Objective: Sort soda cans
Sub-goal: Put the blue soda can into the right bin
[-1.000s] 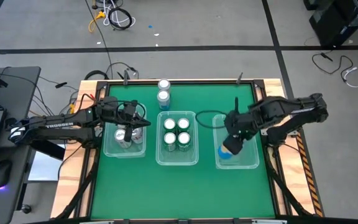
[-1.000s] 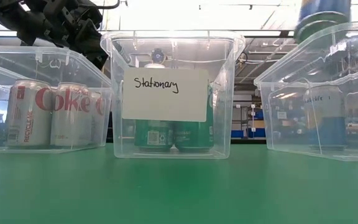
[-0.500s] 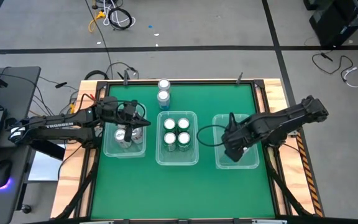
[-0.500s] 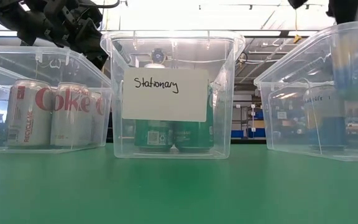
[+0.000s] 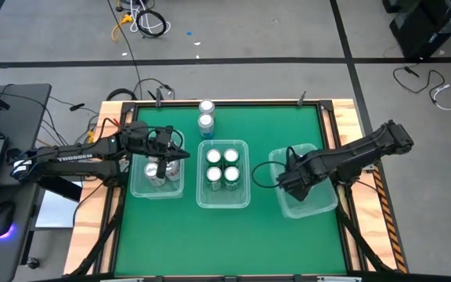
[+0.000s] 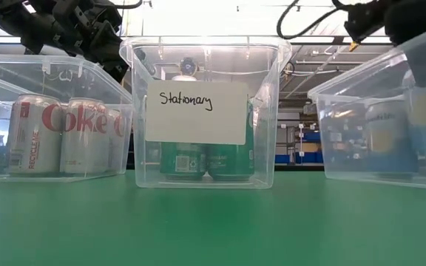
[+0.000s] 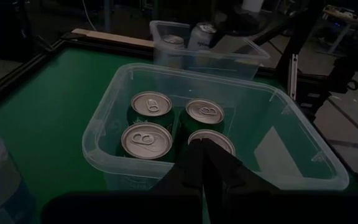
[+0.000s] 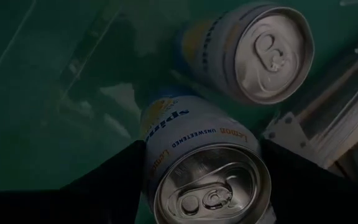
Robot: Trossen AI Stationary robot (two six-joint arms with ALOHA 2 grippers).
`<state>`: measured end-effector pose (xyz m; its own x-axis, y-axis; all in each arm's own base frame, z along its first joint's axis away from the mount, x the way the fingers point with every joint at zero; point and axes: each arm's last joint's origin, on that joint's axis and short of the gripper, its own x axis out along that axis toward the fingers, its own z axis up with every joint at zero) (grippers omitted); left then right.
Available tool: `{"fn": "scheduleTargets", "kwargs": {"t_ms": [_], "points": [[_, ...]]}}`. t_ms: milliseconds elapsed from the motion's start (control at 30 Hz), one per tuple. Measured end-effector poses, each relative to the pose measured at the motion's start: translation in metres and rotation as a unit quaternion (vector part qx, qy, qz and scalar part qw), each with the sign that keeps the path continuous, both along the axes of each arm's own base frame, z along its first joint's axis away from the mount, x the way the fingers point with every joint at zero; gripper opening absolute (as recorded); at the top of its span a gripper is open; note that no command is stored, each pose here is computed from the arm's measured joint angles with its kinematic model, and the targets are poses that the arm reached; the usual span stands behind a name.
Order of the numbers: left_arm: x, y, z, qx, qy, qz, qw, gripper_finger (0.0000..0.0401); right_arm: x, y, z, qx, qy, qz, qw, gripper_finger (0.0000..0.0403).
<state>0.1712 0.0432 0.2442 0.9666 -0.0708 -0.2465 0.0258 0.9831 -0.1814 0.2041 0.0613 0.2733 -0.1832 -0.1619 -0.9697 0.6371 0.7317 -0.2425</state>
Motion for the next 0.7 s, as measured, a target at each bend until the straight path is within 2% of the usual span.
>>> {"fn": "scheduleTargets", "kwargs": {"t_ms": [433,600,700], "points": [[0.000,0.000,0.000,0.000,0.000,0.000,1.000,0.0001,-0.006,-0.002,-0.017,-0.021,0.023,-0.042,0.999,0.0268],[0.000,0.000,0.000,0.000,0.000,0.000,1.000,0.0001,-0.007,-0.002,-0.020,-0.027,0.021,-0.063,0.997,0.0300],[0.000,0.000,0.000,0.000,0.000,0.000,1.000,0.0001,-0.007,-0.002,-0.020,-0.029,0.020,-0.074,0.997,0.0303]]}}
